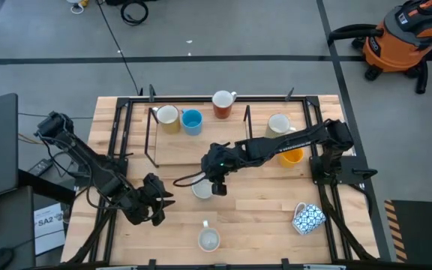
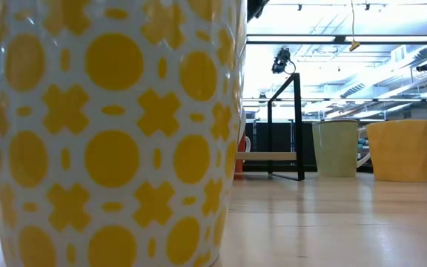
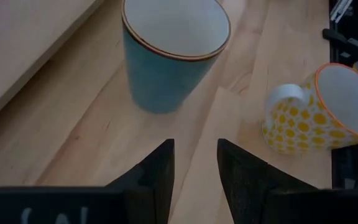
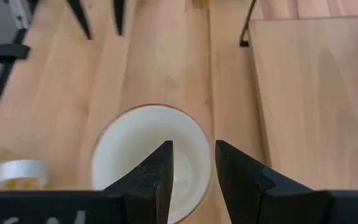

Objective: Place coffee mugs
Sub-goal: Put the light blue mug on the shelf, then put the yellow mug on the shelf

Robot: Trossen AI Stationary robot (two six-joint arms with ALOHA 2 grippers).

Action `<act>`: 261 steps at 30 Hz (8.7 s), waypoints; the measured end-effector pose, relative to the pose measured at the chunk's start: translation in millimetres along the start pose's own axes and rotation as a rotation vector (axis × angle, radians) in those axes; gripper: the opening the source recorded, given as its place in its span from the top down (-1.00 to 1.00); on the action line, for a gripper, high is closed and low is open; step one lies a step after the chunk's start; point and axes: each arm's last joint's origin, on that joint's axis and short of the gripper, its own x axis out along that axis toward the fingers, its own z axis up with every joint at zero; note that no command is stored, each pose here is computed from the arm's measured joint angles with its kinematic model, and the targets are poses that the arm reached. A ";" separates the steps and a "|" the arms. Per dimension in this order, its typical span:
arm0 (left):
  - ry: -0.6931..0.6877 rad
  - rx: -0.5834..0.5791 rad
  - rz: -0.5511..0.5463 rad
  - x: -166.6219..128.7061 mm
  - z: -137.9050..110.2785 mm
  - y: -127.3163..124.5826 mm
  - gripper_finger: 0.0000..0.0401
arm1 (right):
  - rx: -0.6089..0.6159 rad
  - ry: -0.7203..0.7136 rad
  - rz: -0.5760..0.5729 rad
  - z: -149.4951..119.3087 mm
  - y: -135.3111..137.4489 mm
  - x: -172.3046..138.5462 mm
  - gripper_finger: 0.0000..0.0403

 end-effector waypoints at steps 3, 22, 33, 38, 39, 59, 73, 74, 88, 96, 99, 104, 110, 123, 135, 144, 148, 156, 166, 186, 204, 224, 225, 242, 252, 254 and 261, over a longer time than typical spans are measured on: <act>-0.003 -0.004 -0.005 0.1 0.3 -0.6 0.36 | 0.018 0.027 -0.013 -4.1 -4.1 10.4 0.38; -0.006 -0.006 -0.009 0.1 0.5 -1.1 0.36 | 0.029 0.080 -0.022 -12.5 -7.7 25.1 0.38; -0.006 -0.005 -0.008 0.1 0.5 -1.1 0.36 | 0.027 0.109 -0.054 -18.9 -9.2 27.2 0.38; -0.006 -0.006 -0.008 0.1 0.5 -1.1 0.36 | 0.061 0.133 -0.060 -27.4 -10.1 30.5 0.38; -0.006 -0.006 -0.008 0.1 0.5 -1.1 0.36 | 0.071 0.136 -0.060 -27.8 -10.1 30.6 0.38; -0.009 0.002 -0.052 -9.8 -0.5 -3.6 0.36 | 0.213 0.128 -0.052 -27.2 -10.2 30.8 0.89; -0.016 0.080 -0.197 -41.7 -11.2 -12.9 0.36 | 0.456 -0.146 -0.073 20.2 -45.5 16.3 0.89; -0.013 0.084 -0.200 -42.2 -12.0 -13.2 0.36 | 0.462 -0.172 -0.076 26.6 -49.8 12.5 0.89; -0.012 0.090 -0.205 -43.2 -13.2 -13.9 0.36 | 0.468 -0.377 -0.205 68.2 -99.0 -23.4 0.89; -0.015 0.090 -0.204 -43.1 -13.1 -13.9 0.36 | 0.465 -0.411 -0.190 67.3 -109.9 0.4 0.89; -0.017 0.086 -0.205 -42.9 -12.7 -14.0 0.36 | 0.487 -0.381 -0.182 60.7 -113.9 18.7 0.89; -0.017 0.085 -0.207 -42.9 -12.6 -14.2 0.36 | 0.495 -0.374 -0.190 55.5 -119.6 35.1 0.89; -0.019 0.081 -0.209 -43.0 -12.5 -14.4 0.36 | 0.496 -0.335 -0.206 46.6 -122.0 53.9 0.89; -0.021 0.087 -0.211 -42.9 -12.4 -14.7 0.36 | 0.481 -0.312 -0.216 43.3 -122.4 58.3 0.84; -0.021 0.088 -0.211 -42.9 -12.4 -14.6 0.36 | 0.474 -0.290 -0.226 41.2 -123.8 58.6 0.81; -0.020 0.088 -0.211 -42.9 -12.4 -14.6 0.36 | 0.492 -0.310 -0.220 42.7 -125.0 58.0 0.77; -0.020 0.088 -0.211 -42.9 -12.5 -14.6 0.36 | 0.510 -0.315 -0.220 42.8 -127.1 57.6 0.77; -0.020 0.088 -0.211 -42.9 -12.5 -14.6 0.36 | 0.522 -0.326 -0.223 43.5 -131.2 56.4 0.72; -0.020 0.088 -0.211 -42.9 -12.5 -14.6 0.36 | 0.520 -0.348 -0.218 46.1 -131.3 54.7 0.56; -0.020 0.086 -0.212 -42.9 -12.4 -14.7 0.36 | 0.440 -0.499 -0.004 69.8 -131.8 22.6 0.56; -0.152 -0.089 -0.349 -48.4 1.6 -31.9 0.36 | 0.172 -0.350 0.327 70.3 -83.0 -147.1 0.56; -0.171 -0.111 -0.321 -42.9 7.9 -29.1 0.36 | 0.223 0.233 0.016 -47.3 -8.5 -281.2 0.56; -0.171 -0.111 -0.321 -42.9 7.9 -29.1 0.36 | 0.236 0.247 -0.010 -53.5 -5.5 -281.2 0.56; -0.169 -0.107 -0.318 -42.8 7.6 -28.7 0.36 | 0.307 0.576 -0.201 -148.7 8.0 -215.7 0.56; -0.169 -0.107 -0.317 -42.7 7.6 -28.7 0.36 | 0.133 0.695 -0.340 -186.8 -0.7 -186.3 0.56; -0.169 -0.107 -0.317 -42.7 7.6 -28.7 0.36 | 0.097 0.700 -0.374 -191.2 -2.6 -183.5 0.56; -0.169 -0.107 -0.317 -42.7 7.6 -28.7 0.36 | 0.010 0.726 -0.350 -201.4 -3.8 -174.1 0.56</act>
